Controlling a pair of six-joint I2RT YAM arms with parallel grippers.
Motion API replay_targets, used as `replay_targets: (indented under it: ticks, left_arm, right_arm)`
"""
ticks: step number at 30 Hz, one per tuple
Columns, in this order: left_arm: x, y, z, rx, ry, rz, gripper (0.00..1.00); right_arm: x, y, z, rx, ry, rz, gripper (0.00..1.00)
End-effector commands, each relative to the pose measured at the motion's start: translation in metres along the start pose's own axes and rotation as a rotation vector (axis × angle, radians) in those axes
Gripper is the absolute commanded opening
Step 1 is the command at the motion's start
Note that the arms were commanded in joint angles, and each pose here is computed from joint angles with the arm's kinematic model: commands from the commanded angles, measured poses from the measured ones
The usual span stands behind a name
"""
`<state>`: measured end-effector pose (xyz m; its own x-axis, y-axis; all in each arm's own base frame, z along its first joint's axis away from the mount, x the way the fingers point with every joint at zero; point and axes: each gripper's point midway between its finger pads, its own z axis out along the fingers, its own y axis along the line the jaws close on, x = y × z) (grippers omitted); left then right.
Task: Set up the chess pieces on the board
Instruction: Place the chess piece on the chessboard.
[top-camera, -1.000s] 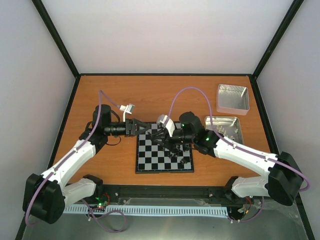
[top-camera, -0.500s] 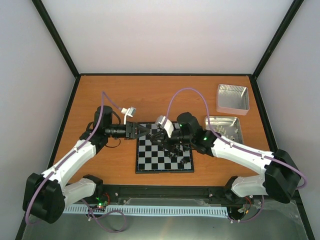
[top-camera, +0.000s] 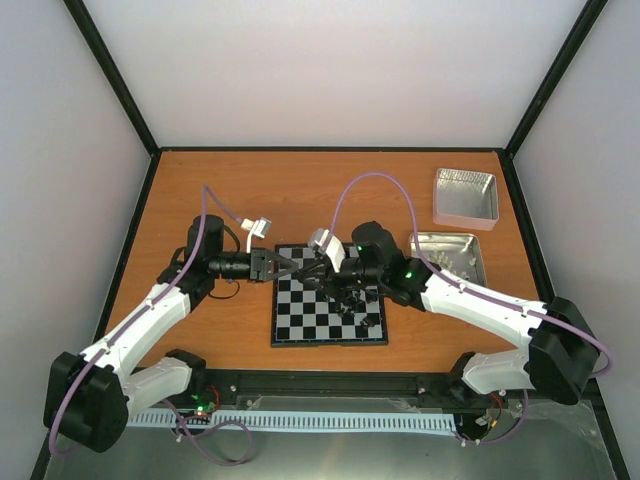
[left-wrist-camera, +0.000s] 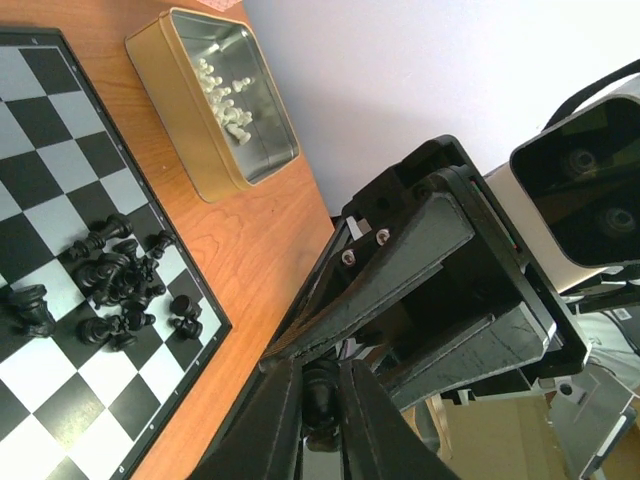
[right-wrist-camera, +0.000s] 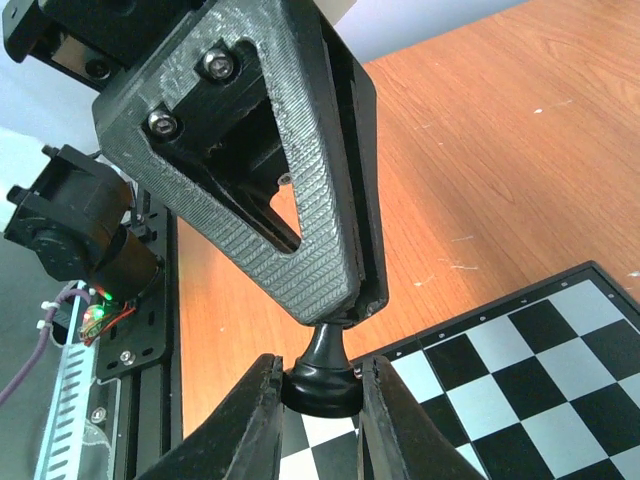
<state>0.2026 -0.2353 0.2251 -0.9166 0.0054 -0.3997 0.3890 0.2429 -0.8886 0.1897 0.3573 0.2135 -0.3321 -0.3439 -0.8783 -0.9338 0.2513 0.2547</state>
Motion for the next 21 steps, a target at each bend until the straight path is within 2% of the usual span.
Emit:
replay_targets:
  ticks: [1,7,11,14,16,21]
  left_arm:
    - [0.0,-0.001,0.002,-0.002,0.005,0.025,0.05]
    - [-0.004,-0.005,0.0,-0.008,-0.01,0.06,0.01]
    - [-0.009,0.0,-0.002,-0.065,-0.041,0.089,0.01]
    - [-0.018,0.015,-0.007,-0.176,-0.082,0.118,0.01]
    - [-0.024,0.026,-0.012,-0.266,-0.113,0.144,0.01]
    - [-0.051,0.056,-0.033,-0.527,-0.209,0.218,0.01]
  right_arm:
    - [-0.011,0.007,0.002,-0.023,-0.02,-0.024,0.1]
    - [-0.009,0.005,0.004,-0.012,-0.014,-0.001,0.16]
    - [-0.008,-0.003,0.003,0.035,0.007,0.046,0.37]
    - [-0.007,-0.011,-0.004,0.097,-0.021,0.074,0.52]
    - [-0.006,-0.012,-0.01,0.12,-0.046,0.109,0.58]
    - [0.008,-0.033,-0.032,0.284,-0.084,0.249,0.65]
